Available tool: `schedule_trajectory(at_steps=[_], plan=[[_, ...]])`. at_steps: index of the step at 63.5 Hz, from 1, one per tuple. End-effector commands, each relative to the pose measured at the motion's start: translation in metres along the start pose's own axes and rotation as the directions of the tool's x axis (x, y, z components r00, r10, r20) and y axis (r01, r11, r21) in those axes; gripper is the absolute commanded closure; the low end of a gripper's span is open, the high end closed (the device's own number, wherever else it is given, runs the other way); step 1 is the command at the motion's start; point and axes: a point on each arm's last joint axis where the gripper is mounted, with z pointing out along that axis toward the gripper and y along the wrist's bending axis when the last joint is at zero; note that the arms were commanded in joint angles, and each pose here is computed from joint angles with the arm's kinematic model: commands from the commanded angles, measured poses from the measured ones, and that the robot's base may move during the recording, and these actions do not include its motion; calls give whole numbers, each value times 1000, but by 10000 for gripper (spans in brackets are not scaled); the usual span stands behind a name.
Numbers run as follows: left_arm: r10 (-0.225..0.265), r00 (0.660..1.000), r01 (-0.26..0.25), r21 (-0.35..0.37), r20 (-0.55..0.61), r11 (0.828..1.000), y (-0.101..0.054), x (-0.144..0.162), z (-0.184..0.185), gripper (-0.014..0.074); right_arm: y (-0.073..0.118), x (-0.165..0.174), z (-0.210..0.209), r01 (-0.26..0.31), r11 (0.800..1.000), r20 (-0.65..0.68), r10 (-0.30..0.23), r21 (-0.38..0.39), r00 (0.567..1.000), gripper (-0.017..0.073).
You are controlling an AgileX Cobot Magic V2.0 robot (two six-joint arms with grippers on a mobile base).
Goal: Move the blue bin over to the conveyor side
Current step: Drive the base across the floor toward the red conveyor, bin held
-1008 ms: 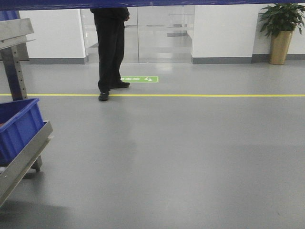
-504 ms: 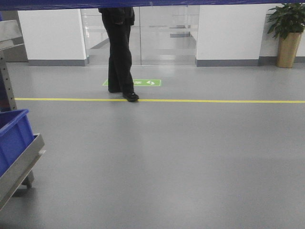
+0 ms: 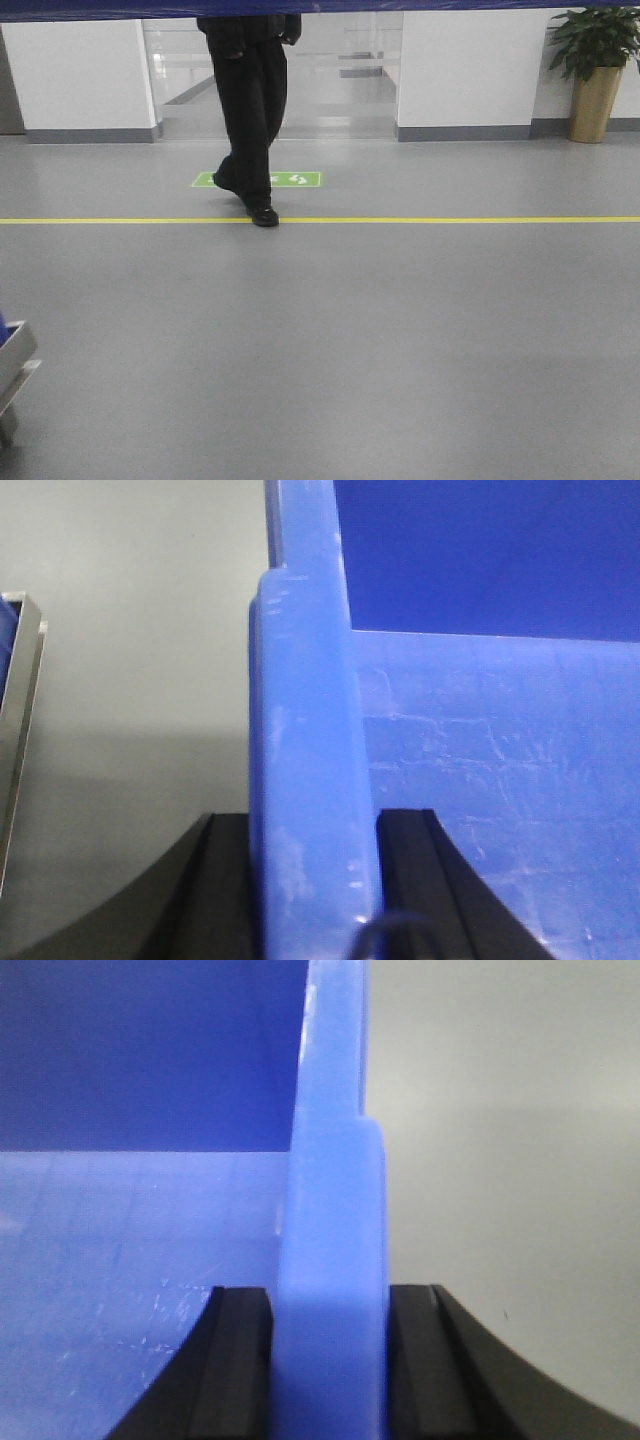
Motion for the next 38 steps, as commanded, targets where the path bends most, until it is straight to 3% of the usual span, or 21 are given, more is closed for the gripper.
schedule_trajectory(at_steps=[1,38], plan=[[14,993,-14,2,116,1000,1,-7,-12,611,-5,-10,-13,32,999,139,-37,43,990,641],[20,991,-19,-12,131,1000,2,-9,-13,611,-5,-11,-13,32,999,143,-38,42,989,641]])
